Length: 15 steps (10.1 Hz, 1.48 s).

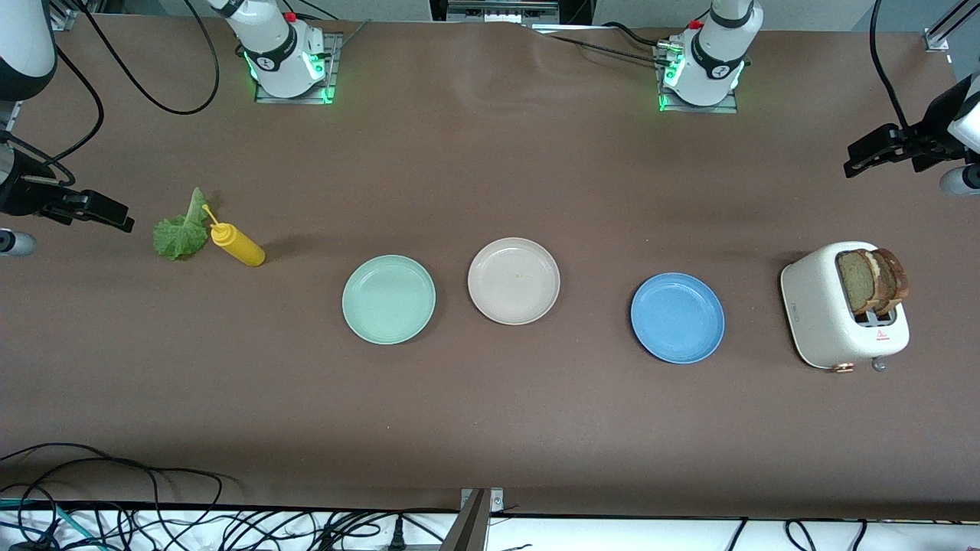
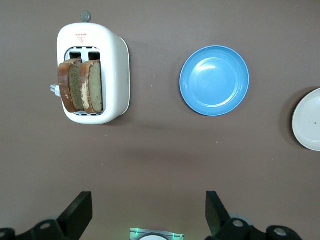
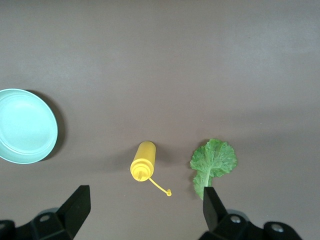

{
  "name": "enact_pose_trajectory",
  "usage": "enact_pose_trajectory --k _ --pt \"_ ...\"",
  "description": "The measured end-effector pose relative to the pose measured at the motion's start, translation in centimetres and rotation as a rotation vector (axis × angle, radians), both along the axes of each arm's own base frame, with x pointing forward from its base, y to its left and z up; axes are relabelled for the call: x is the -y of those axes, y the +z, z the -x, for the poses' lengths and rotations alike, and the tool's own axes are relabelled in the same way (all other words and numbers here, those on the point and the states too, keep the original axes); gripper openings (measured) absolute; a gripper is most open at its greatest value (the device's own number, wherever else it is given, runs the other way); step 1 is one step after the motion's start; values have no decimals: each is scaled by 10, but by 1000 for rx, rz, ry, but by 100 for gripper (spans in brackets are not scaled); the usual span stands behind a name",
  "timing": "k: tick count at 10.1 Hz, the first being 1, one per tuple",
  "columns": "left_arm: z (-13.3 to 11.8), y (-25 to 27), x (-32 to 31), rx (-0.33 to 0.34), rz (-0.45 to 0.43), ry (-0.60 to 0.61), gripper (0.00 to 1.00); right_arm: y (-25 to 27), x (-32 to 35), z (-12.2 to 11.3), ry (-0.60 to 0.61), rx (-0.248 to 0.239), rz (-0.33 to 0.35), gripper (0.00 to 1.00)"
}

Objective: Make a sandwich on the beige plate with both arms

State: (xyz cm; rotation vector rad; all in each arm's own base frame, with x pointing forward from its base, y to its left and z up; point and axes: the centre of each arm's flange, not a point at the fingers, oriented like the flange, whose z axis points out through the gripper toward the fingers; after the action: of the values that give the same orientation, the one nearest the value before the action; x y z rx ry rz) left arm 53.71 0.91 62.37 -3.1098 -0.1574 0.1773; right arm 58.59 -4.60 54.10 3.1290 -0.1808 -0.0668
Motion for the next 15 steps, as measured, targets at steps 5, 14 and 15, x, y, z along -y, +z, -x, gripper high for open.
enact_pose_trajectory --k 5,14,15 --pt "0 0 0 0 0 0 100 -1 0 1 -1 -7 0 100" --pt "0 0 -8 0 0 16 100 -1 1 1 -3 -11 -1 100" --pt "0 0 -9 0 0 17 100 -1 1 1 -3 -11 -1 100"
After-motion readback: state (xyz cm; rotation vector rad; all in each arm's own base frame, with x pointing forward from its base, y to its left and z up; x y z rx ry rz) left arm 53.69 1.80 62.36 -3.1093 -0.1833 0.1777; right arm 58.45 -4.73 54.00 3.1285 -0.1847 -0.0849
